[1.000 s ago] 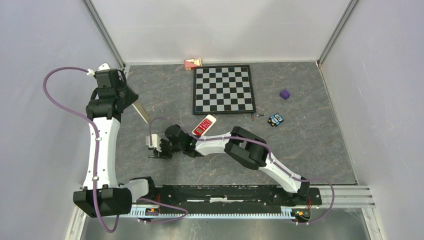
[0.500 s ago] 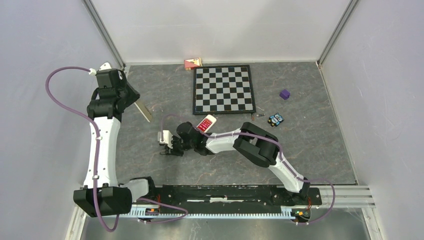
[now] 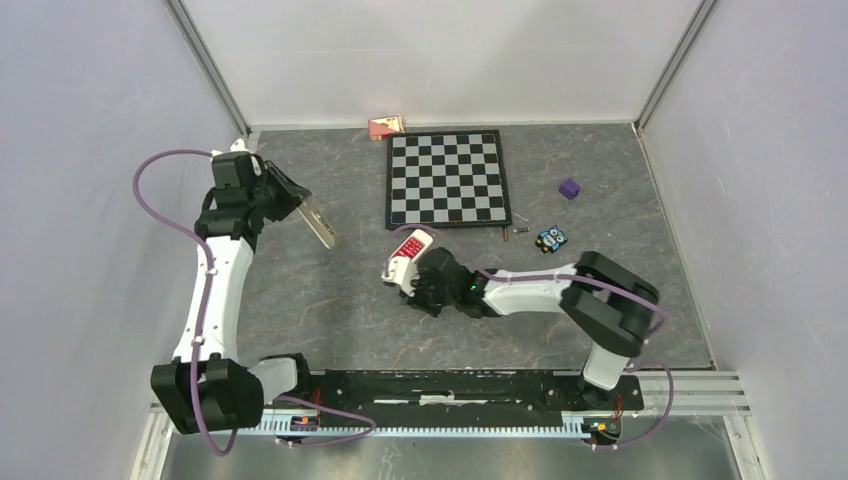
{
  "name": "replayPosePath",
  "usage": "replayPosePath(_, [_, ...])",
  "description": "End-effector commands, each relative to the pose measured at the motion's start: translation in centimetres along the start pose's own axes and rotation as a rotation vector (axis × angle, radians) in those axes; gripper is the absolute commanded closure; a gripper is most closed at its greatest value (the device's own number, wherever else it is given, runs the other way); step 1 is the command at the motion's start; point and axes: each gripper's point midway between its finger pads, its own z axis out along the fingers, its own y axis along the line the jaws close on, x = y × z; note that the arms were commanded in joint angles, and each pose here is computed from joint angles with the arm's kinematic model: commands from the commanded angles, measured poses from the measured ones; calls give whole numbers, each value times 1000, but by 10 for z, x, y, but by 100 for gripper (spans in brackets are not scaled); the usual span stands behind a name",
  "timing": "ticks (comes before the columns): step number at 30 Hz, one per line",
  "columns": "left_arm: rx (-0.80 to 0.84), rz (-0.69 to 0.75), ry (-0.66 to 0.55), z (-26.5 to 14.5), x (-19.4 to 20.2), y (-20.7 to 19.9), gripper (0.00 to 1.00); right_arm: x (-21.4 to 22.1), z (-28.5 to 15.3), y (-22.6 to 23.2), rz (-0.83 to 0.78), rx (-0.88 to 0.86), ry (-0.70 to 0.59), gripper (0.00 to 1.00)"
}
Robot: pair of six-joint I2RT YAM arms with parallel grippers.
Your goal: Load the batteries into the remote control
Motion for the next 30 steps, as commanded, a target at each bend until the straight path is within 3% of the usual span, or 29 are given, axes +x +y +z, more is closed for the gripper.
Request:
replayPosePath(1, [215, -37, 0, 3, 2, -47, 98, 45, -43, -21, 87, 133, 132, 95])
replayPosePath(10, [376, 67, 101, 11, 60, -83, 98, 90, -73, -18, 142, 138, 299, 89])
replayPosePath(15, [365, 93, 72, 10, 66, -73, 98, 88, -68, -20, 143, 125, 336, 62])
replayPosePath(17, [354, 106, 71, 9, 67, -70, 98, 86, -64, -22, 139, 121, 351, 56])
replayPosePath(20, [350, 120, 73, 8, 68, -69, 98, 86, -59, -23, 142, 112, 370, 57])
replayPosePath(26, [349, 141, 74, 5, 69, -67, 98, 94, -61, -26, 165, 121, 441, 73])
replayPosePath(28, [352, 151, 76, 3, 70, -66, 98, 97, -64, -26, 168, 126, 456, 73])
replayPosePath(30, [359, 158, 81, 2, 72, -66, 98, 99, -68, -29, 165, 153, 468, 67])
